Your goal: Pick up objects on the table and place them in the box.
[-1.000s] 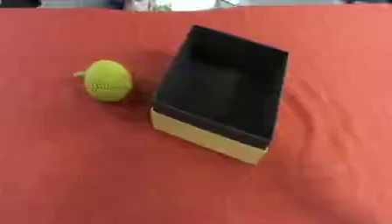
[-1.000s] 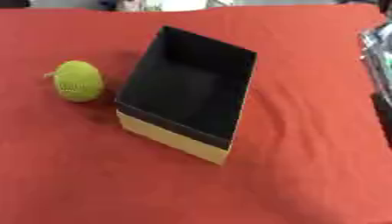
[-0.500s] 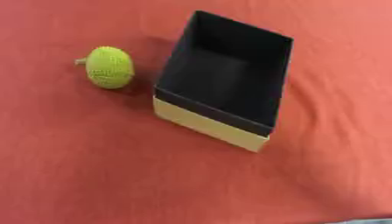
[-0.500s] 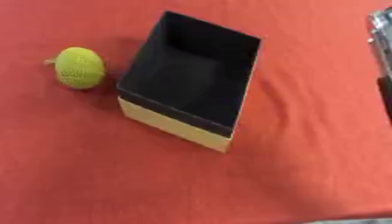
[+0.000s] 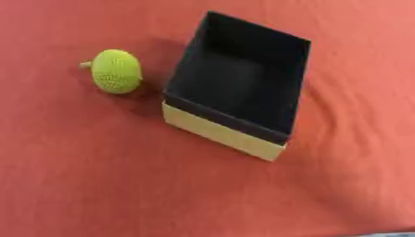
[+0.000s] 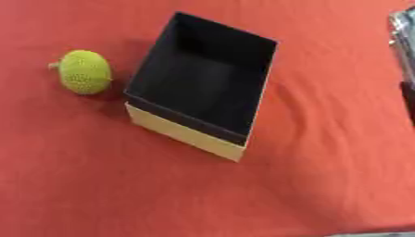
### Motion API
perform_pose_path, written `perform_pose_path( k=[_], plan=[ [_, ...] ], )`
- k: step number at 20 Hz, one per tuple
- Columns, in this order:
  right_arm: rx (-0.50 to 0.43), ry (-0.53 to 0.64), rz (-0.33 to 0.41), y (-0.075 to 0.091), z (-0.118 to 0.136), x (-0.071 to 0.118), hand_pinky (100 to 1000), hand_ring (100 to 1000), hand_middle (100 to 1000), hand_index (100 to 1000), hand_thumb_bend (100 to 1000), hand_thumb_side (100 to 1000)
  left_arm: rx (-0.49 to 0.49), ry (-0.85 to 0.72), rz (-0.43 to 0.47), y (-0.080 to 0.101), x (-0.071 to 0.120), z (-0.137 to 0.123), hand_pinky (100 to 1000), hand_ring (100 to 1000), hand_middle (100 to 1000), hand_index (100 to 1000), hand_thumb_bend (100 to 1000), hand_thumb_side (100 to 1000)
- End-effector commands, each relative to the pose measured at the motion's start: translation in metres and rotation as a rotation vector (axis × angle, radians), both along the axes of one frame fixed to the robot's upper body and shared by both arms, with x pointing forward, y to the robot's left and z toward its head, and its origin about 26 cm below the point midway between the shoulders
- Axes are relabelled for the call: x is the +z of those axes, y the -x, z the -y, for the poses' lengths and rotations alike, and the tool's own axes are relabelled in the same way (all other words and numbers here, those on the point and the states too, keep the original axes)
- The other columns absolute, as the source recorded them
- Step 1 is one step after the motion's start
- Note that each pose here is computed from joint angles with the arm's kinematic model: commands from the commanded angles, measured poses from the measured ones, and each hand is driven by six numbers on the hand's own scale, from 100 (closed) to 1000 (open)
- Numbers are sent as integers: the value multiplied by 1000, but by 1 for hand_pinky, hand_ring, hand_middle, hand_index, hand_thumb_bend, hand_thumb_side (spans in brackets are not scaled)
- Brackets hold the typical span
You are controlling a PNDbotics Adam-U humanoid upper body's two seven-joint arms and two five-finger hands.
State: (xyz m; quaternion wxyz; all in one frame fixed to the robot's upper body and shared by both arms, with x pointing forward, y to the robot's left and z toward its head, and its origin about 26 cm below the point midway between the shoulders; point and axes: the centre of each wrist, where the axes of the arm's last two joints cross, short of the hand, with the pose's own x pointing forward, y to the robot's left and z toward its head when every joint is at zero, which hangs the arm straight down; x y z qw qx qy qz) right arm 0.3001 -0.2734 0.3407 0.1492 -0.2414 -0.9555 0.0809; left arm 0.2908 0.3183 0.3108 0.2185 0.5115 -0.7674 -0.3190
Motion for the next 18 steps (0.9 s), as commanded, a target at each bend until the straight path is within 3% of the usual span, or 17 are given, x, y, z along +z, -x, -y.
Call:
perform_pose_path(
  k=[1,6,12,18],
  plan=[
    [-7,41,32,7,1,11,825,821,799,897,100,1000,53,-229,-132,4,19,10,955,895,830,929,630,849],
    [3,53,25,6,-1,12,825,820,799,897,100,1000,12,-401,-339,-9,28,22,964,895,814,910,645,751],
    [12,56,19,6,-3,12,826,820,799,897,100,1000,-18,-464,-583,-37,23,30,954,895,810,911,632,664],
    [13,50,18,6,-3,12,826,820,799,897,100,1000,-56,-495,-694,-59,21,42,965,905,832,920,617,607]
  ],
)
